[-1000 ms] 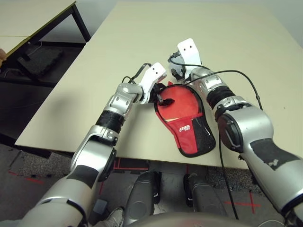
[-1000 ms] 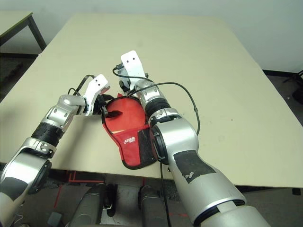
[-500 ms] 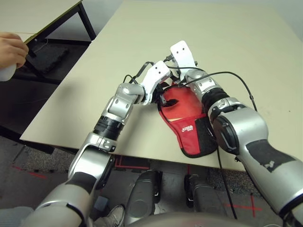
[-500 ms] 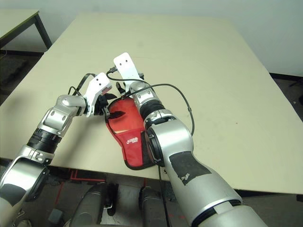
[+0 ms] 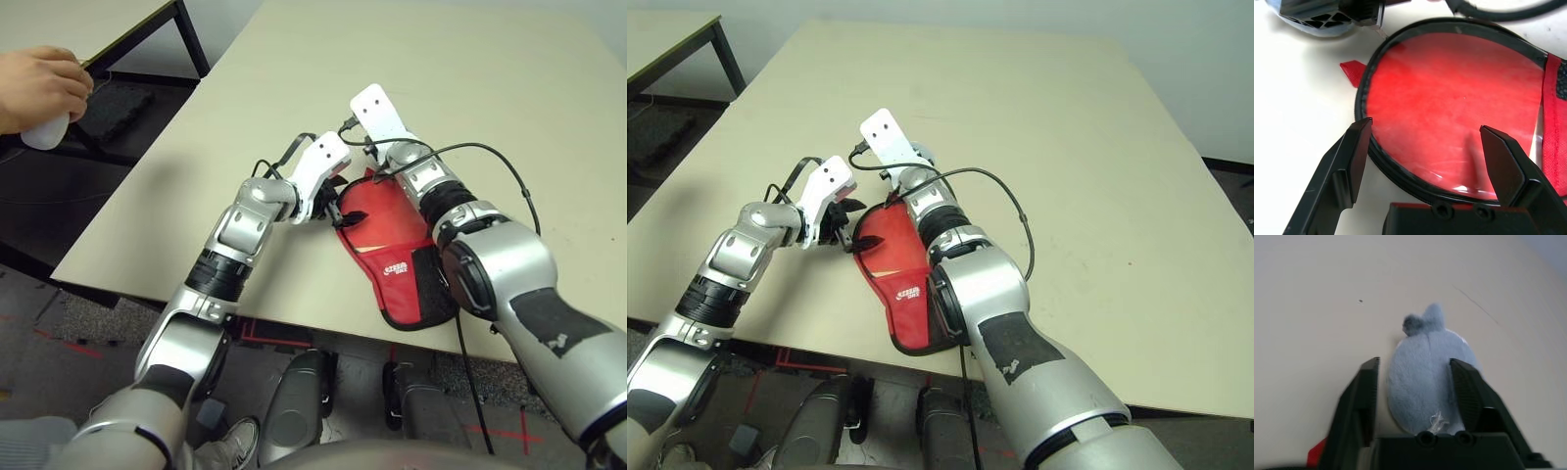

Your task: Store the ping-pong paddle in its case and zip it.

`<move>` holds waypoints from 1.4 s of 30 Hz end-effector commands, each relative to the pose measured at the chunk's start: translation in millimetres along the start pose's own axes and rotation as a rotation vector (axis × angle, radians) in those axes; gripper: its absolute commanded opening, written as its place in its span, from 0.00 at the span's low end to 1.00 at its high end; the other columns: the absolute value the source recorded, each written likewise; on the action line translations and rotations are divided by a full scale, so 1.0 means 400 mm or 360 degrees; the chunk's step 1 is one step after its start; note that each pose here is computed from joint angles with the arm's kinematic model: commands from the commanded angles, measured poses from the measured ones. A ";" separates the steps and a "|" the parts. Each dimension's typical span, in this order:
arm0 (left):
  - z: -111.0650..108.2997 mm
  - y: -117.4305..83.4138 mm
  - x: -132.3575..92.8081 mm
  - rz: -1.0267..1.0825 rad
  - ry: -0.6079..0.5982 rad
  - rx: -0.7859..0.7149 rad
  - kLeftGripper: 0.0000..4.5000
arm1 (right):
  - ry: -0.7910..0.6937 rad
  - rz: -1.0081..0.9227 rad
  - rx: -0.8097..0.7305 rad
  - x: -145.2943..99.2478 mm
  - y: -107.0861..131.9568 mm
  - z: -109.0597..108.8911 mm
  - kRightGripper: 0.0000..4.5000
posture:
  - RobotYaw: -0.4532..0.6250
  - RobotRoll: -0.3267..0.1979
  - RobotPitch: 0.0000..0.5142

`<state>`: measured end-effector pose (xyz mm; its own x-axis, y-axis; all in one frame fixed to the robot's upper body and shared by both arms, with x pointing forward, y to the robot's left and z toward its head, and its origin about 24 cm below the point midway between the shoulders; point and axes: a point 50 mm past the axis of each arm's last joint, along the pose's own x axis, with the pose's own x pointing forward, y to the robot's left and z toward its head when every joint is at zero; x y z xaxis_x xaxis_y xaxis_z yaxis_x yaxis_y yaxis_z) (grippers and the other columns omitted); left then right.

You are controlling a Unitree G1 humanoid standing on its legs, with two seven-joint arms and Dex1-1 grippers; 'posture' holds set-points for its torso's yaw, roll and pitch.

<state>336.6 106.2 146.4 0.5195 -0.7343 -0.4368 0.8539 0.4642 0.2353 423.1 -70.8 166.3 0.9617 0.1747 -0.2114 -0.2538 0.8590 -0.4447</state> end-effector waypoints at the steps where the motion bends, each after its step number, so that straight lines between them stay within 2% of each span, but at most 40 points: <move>1: -0.015 -0.017 0.004 -0.0049 0.0028 -0.0025 1.00 | 0.0006 0.0003 0.0053 0.000 -0.010 -0.007 0.98 | 0.74 0.62 0.52; 6: -0.018 -0.030 0.007 -0.0085 0.0026 -0.0038 1.00 | -0.0010 0.0012 0.0042 -0.001 -0.023 0.003 0.99 | 0.72 0.62 0.58; 14: -0.014 -0.051 0.015 -0.0101 0.0010 -0.0063 1.00 | 0.0040 -0.0048 -0.0040 -0.002 -0.048 -0.023 0.99 | 0.74 0.62 0.63; 17: -0.011 -0.054 0.011 -0.0096 0.0007 -0.0065 1.00 | 0.0052 -0.0086 -0.0073 -0.003 -0.059 -0.028 0.87 | 0.75 0.62 0.62; 21: -0.013 -0.054 0.011 -0.0090 0.0009 -0.0068 1.00 | 0.0037 -0.0131 -0.0050 -0.004 -0.072 -0.024 0.60 | 0.73 0.62 0.61; 24: -0.014 -0.054 0.021 -0.0101 0.0011 -0.0054 1.00 | -0.0004 -0.0216 0.0001 -0.008 -0.106 -0.008 0.40 | 0.70 0.62 0.58; 29: -0.021 -0.044 0.058 -0.0079 0.0040 -0.0030 1.00 | -0.0014 -0.0296 0.0050 -0.013 -0.141 -0.007 0.15 | 0.66 0.62 0.53; 31: -0.026 -0.040 0.083 -0.0062 0.0067 -0.0009 1.00 | 0.0004 -0.0310 0.0085 -0.014 -0.151 -0.019 0.12 | 0.63 0.62 0.50; 39: -0.003 -0.030 0.157 -0.0061 0.0048 0.0031 1.00 | 0.0058 -0.0381 0.0204 -0.020 -0.173 -0.074 0.12 | 0.59 0.62 0.42; 42: -0.031 -0.020 0.177 -0.0017 0.0195 0.0062 1.00 | 0.0062 -0.0400 0.0264 -0.021 -0.168 -0.092 0.12 | 0.58 0.62 0.41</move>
<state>366.8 44.0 147.0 0.4992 -0.7833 -0.3705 0.8630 0.4114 0.2932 430.8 -131.7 179.5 0.9936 -0.0060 -0.1125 -0.0351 0.9322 -0.3603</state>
